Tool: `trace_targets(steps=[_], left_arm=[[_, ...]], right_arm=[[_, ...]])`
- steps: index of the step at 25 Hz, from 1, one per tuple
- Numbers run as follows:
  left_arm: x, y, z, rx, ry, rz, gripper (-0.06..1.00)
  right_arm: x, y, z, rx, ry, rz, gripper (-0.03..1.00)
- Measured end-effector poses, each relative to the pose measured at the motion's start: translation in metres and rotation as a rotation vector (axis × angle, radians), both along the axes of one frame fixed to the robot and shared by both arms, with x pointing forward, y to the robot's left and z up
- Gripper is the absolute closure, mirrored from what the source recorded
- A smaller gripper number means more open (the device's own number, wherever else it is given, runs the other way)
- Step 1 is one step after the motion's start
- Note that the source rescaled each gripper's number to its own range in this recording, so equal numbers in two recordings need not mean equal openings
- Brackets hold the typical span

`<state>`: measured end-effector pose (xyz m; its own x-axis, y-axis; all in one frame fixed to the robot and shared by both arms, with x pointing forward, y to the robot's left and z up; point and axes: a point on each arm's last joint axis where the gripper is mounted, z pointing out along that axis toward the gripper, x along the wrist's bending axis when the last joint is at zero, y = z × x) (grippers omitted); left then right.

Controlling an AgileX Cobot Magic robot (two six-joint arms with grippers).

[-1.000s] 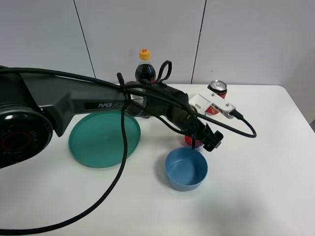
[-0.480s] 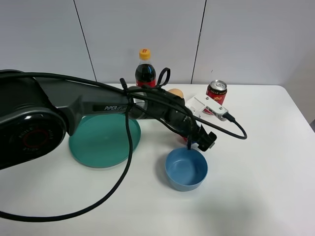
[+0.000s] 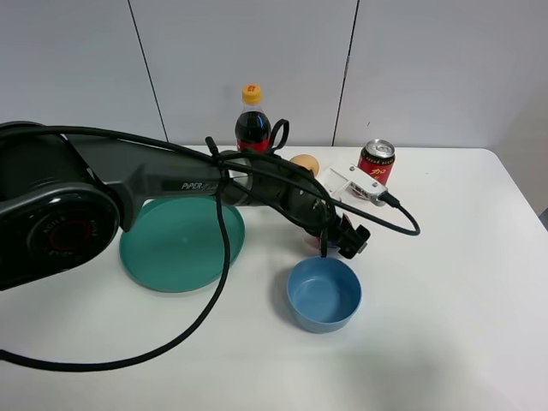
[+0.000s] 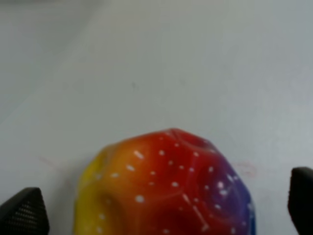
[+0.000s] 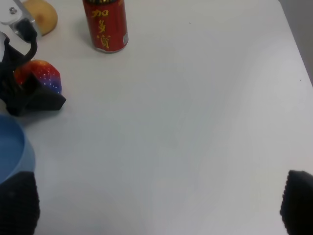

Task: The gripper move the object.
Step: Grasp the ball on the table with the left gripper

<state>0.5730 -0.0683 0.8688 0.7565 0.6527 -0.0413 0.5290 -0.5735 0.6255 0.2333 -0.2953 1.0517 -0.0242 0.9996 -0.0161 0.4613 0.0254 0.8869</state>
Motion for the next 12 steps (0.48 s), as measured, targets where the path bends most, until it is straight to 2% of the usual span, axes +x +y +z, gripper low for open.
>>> trace_targets(steps=[7,8,9,10,11,12], left_arm=[[0.001,0.001,-0.013,0.015,0.011,0.002,-0.04],[0.001,0.001,-0.014,0.014,0.011,0.003,0.04],[0.001,0.001,-0.014,0.015,0.012,0.003,0.18],[0.001,0.001,-0.014,0.015,0.012,0.003,0.42],[0.001,0.001,-0.014,0.015,0.012,0.003,0.75],[0.001,0.001,-0.014,0.016,0.012,0.002,0.94]], right_arm=[[0.0,0.0,0.0,0.0,0.0,0.0,-0.03],[0.0,0.0,0.0,0.0,0.0,0.0,-0.03],[0.0,0.0,0.0,0.0,0.0,0.0,-0.03],[0.0,0.0,0.0,0.0,0.0,0.0,-0.03],[0.0,0.0,0.0,0.0,0.0,0.0,-0.03],[0.0,0.0,0.0,0.0,0.0,0.0,-0.03]])
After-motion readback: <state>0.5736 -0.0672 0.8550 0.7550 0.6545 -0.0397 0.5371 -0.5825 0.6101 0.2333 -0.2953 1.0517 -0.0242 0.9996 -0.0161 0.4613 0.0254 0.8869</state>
